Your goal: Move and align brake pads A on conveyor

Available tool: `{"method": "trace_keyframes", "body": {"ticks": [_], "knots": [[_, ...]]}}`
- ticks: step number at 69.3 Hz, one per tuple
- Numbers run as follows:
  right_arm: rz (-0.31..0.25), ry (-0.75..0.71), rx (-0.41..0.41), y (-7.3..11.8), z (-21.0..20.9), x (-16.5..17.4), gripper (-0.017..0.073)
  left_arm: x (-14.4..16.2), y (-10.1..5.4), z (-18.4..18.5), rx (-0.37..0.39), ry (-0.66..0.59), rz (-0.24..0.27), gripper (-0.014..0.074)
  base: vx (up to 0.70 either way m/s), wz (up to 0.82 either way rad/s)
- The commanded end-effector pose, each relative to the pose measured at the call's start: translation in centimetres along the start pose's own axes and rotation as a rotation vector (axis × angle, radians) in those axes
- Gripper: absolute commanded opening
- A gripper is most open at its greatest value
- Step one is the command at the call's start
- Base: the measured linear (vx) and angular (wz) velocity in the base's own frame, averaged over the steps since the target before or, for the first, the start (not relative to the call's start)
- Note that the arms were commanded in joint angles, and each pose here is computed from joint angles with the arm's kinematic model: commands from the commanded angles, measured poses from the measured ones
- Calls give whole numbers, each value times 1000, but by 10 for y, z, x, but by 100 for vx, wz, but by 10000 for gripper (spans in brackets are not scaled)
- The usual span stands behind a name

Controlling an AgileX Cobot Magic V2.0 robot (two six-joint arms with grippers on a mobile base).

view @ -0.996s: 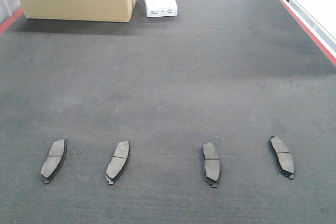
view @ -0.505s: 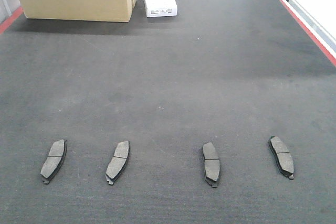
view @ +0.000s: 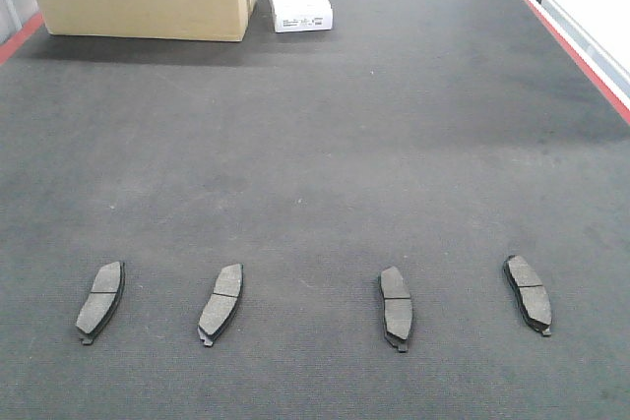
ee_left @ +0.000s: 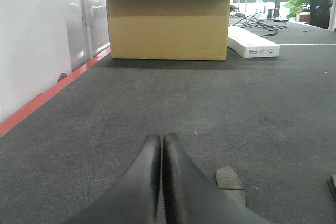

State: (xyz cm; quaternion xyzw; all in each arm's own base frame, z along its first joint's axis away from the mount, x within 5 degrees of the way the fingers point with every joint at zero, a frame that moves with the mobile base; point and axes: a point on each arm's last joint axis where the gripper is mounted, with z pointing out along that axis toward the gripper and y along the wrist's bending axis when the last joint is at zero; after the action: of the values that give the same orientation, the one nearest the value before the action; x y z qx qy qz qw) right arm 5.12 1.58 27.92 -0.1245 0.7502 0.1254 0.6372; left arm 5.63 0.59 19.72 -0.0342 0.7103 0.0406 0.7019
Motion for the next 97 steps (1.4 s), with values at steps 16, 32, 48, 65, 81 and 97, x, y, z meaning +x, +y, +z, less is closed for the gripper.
{"method": "trace_keyframes", "body": {"ticks": [16,32,48,65,81,97], "knots": [[-14,-90,-9,1,-2,-15,-11,-1,0,0,-1,-55,-11,-6,0,0],[-14,-90,-9,1,-2,-15,-11,-1,0,0,-1,-55,-11,-6,0,0],[-47,-121,54,-2,-2,-17,-11,-1,0,0,-1,-55,-11,-6,0,0],[64,-149,326,-16,-6,-18,-11,-1,0,0,-1,-55,-11,-6,0,0],[-5,-237,428,-22,3,27,-11,-1,0,0,-1,-55,-11,-6,0,0],[-39,-262,410,-21,10,71,-11,-1,0,0,-1,-55,-11,-6,0,0]]}}
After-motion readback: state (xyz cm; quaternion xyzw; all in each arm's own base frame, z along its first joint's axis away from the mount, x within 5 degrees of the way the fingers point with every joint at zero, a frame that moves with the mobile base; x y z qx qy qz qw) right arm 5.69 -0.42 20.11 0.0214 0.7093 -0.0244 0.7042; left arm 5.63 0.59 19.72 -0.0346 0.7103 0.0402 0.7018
